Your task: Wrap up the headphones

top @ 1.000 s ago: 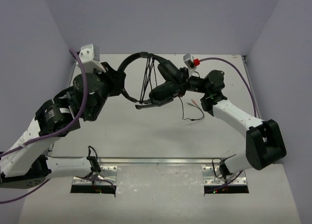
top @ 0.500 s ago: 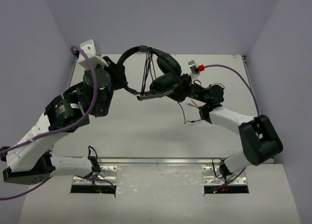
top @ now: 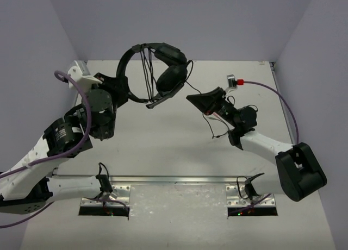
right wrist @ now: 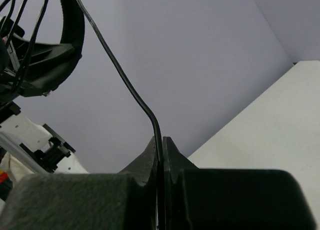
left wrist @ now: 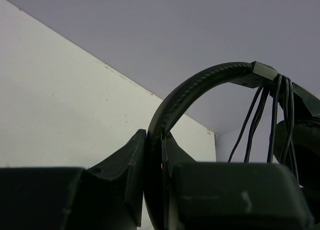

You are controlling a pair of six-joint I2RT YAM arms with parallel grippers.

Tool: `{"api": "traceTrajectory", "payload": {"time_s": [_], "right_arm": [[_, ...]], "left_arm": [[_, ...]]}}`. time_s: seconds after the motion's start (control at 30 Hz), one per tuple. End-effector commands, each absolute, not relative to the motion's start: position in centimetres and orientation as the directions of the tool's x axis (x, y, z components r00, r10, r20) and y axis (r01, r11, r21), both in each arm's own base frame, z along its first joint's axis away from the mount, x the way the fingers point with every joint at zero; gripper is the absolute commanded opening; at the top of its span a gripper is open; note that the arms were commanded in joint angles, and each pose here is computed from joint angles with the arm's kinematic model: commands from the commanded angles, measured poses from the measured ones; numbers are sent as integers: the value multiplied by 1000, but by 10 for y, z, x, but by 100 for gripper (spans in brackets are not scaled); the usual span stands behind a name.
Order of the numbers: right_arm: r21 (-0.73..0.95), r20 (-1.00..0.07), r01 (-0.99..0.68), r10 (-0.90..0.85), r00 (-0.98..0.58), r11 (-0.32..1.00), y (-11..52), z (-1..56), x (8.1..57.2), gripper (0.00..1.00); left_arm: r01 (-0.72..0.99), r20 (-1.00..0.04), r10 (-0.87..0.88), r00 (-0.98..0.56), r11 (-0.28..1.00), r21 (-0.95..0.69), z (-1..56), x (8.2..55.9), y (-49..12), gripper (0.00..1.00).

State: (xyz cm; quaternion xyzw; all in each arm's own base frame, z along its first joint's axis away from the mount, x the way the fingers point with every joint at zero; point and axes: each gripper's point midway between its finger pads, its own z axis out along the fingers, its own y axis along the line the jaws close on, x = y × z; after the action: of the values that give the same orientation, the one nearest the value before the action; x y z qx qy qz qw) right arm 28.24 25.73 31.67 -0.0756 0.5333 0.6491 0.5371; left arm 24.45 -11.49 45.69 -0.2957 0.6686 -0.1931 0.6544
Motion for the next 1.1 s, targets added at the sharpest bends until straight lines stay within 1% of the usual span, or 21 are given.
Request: {"api": "traceTrajectory", "payload": {"time_s": [0.0, 0.07, 0.1, 0.13, 0.17, 0.2, 0.3, 0.37, 0.4, 0.43, 0.47, 0.5, 0.53, 0.57, 0.6, 0.7, 0.73, 0.83, 0.93, 1.0, 1.07], "right_arm": [[558, -637, -825, 685, -353, 94, 246, 346, 269, 1], [521, -684, -846, 648, -336, 112, 251, 349, 267, 1], [476, -728, -867, 619, -295, 146, 254, 346, 266, 1], [478, -767, -864, 554, -324, 157, 261, 335, 267, 1], [423, -821, -884, 498, -280, 200, 265, 327, 268, 1], [456, -846, -868, 401, -352, 199, 275, 308, 267, 1], [374, -908, -895, 291, -301, 243, 284, 283, 262, 1], [376, -917, -896, 234, -323, 237, 292, 265, 249, 1], [325, -936, -914, 217, -276, 244, 293, 264, 244, 1], [332, -940, -913, 169, -298, 236, 300, 251, 231, 1], [320, -946, -911, 148, -289, 262, 303, 246, 229, 1], [253, -966, -934, 114, -231, 251, 311, 247, 216, 1], [255, -967, -929, 69, -245, 268, 313, 236, 212, 1], [240, -970, -931, 46, -237, 273, 316, 233, 207, 1], [212, -977, -931, 34, -211, 298, 317, 232, 208, 1], [191, -978, -937, -19, -206, 293, 328, 237, 195, 1], [204, -972, -932, -51, -229, 299, 330, 230, 194, 1], [207, -967, -933, -84, -241, 293, 340, 235, 193, 2], [216, -966, -936, -80, -246, 278, 347, 246, 191, 7], [239, -962, -939, -68, -263, 249, 351, 253, 186, 8], [268, -960, -948, -40, -278, 174, 355, 264, 174, 9]], "left_arm": [[-108, -589, -797, 133, 579, -808, 490, 244, -108, 0], [-113, -591, -794, 138, 580, -806, 490, 245, -108, 0], [-122, -594, -791, 147, 581, -805, 495, 246, -108, 0], [-129, -595, -789, 155, 581, -804, 499, 246, -106, 0], [-151, -607, -778, 163, 588, -795, 499, 250, -109, 0], [-153, -585, -791, 179, 565, -811, 513, 246, -101, 0], [-172, -612, -765, 202, 587, -791, 526, 253, -105, 0], [-167, -604, -766, 221, 580, -797, 540, 256, -104, 0], [-187, -640, -737, 217, 612, -768, 537, 264, -112, 0], [-188, -635, -739, 226, 606, -772, 543, 267, -110, 1], [-208, -660, -721, 214, 626, -751, 537, 283, -116, 0], [-223, -675, -710, 200, 638, -737, 532, 293, -115, 1], [-256, -674, -703, 226, 625, -737, 531, 308, -100, 0], [-271, -684, -696, 219, 630, -728, 526, 317, -99, 0], [-294, -711, -678, 187, 652, -699, 513, 333, -108, 1], [-346, -754, -634, 170, 678, -648, 491, 359, -118, 0], [-357, -765, -623, 163, 685, -635, 484, 366, -122, 0], [-401, -793, -594, 139, 698, -593, 456, 383, -131, 0], [-436, -805, -580, 122, 698, -569, 427, 392, -135, 0], [-463, -816, -564, 126, 694, -551, 405, 393, -132, 0], [-476, -813, -562, 151, 680, -558, 397, 392, -128, 0]]}}
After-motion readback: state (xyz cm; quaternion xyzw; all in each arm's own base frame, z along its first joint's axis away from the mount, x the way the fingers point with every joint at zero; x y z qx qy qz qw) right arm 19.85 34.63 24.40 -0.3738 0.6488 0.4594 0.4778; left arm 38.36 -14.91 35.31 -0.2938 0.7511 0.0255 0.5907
